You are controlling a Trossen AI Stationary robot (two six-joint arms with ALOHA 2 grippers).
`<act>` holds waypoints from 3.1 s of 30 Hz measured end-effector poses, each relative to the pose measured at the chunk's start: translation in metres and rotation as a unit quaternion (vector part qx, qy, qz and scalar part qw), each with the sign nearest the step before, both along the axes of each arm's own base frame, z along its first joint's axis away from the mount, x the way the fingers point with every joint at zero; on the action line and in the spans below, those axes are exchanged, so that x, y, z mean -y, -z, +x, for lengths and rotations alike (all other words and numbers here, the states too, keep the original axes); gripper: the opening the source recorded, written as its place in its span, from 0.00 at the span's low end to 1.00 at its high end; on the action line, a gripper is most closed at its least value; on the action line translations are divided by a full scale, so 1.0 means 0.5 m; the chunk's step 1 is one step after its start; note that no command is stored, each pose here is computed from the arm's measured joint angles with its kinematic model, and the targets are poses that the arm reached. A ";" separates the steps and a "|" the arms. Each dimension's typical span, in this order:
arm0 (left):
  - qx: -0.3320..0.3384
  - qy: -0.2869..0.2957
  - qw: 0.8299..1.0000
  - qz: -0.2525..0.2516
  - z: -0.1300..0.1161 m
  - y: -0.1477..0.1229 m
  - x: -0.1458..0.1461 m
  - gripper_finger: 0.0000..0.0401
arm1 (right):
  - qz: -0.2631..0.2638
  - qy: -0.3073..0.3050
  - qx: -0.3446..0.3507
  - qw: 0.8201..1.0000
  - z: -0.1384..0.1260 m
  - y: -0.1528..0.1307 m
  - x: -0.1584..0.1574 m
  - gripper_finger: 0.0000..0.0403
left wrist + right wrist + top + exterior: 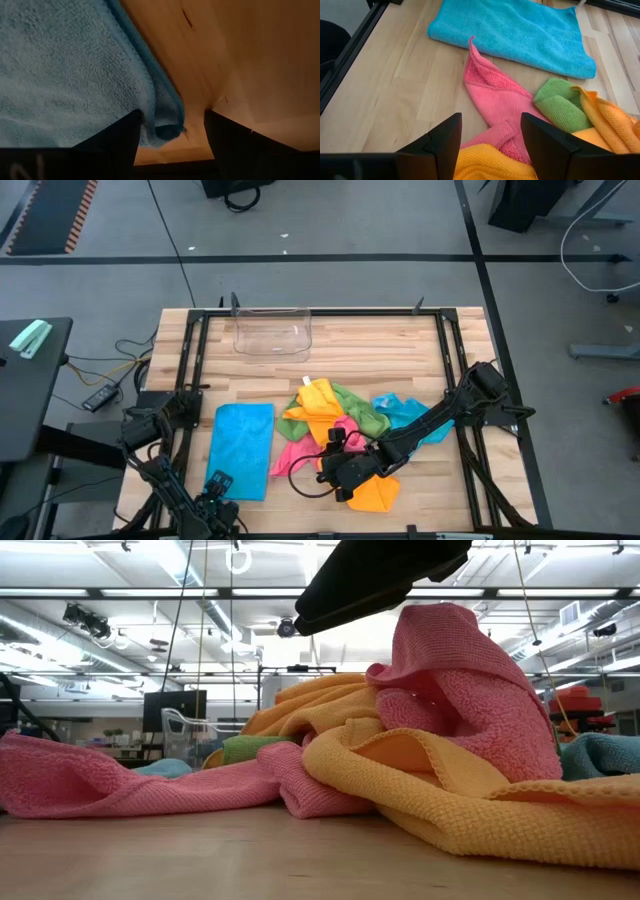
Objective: Fold microfiber towels
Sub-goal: Fold the left blue microfiber towel
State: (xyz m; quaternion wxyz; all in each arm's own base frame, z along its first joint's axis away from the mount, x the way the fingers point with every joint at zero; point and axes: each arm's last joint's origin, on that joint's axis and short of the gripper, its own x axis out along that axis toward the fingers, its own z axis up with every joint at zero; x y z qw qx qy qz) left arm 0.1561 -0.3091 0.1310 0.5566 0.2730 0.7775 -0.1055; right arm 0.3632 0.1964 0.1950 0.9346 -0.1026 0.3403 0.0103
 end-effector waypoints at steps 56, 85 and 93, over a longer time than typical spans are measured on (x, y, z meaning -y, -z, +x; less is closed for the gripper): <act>0.086 -0.129 0.983 -0.097 0.060 -0.150 -0.067 0.07 | -0.024 -0.119 0.078 0.990 0.101 0.091 -0.076 0.53; 0.161 -0.080 0.982 -0.049 0.037 -0.111 -0.069 0.07 | -0.145 -0.267 0.101 0.947 0.254 0.159 -0.084 0.53; 0.173 -0.077 0.981 -0.041 0.041 -0.111 -0.072 0.05 | -0.134 -0.309 0.129 0.933 0.271 0.151 -0.061 0.51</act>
